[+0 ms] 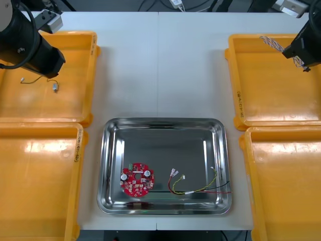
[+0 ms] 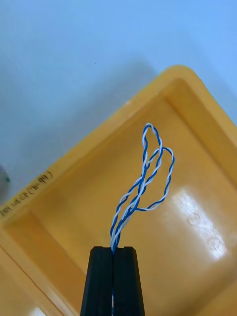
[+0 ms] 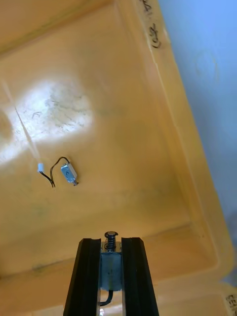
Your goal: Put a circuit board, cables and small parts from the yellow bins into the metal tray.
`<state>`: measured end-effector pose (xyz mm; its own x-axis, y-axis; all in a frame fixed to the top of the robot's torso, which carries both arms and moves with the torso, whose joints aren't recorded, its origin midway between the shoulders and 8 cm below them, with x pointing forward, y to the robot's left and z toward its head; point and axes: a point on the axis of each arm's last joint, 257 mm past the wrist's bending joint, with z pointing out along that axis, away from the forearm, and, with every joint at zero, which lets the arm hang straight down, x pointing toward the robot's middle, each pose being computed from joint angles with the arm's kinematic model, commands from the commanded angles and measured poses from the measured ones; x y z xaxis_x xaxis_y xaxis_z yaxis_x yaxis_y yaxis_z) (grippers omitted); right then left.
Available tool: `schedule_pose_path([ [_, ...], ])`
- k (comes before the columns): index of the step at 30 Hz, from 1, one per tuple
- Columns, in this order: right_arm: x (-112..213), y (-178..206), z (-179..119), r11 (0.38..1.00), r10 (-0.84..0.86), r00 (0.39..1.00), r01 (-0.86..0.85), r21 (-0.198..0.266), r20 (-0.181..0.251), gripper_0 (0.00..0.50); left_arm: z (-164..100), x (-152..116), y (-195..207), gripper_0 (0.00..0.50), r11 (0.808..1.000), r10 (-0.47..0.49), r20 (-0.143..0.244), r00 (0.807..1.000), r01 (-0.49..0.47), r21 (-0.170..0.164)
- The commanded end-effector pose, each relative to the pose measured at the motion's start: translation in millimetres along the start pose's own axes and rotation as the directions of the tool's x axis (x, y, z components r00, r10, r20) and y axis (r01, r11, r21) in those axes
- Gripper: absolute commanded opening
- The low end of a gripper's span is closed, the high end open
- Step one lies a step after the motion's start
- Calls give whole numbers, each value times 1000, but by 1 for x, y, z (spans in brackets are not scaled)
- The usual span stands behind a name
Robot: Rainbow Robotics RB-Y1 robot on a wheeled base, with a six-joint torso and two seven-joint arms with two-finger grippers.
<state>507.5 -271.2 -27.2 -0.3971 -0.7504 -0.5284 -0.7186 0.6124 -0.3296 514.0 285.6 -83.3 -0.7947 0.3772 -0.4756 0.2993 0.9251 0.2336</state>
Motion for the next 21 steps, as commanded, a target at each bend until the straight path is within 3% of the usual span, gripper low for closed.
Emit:
schedule_pose_path([
  [1,-18,11,-21,997,-82,996,81,19,23,0,-5,6,-27,0,989,-147,-1,989,147,3],
  [5,-36,50,-16,975,-222,975,222,-23,27,0,-5,9,-55,0,984,-172,-7,985,173,31],
  [9,-50,101,-8,931,-347,936,351,-96,55,0,0,10,-83,0,981,-190,-8,982,190,34],
  [15,-61,161,4,870,-424,898,440,-221,118,0,17,14,-122,0,969,-241,-29,970,242,52],
  [21,-58,202,22,809,-489,863,502,-306,123,0,29,23,-160,0,958,-274,-56,960,278,76],
])
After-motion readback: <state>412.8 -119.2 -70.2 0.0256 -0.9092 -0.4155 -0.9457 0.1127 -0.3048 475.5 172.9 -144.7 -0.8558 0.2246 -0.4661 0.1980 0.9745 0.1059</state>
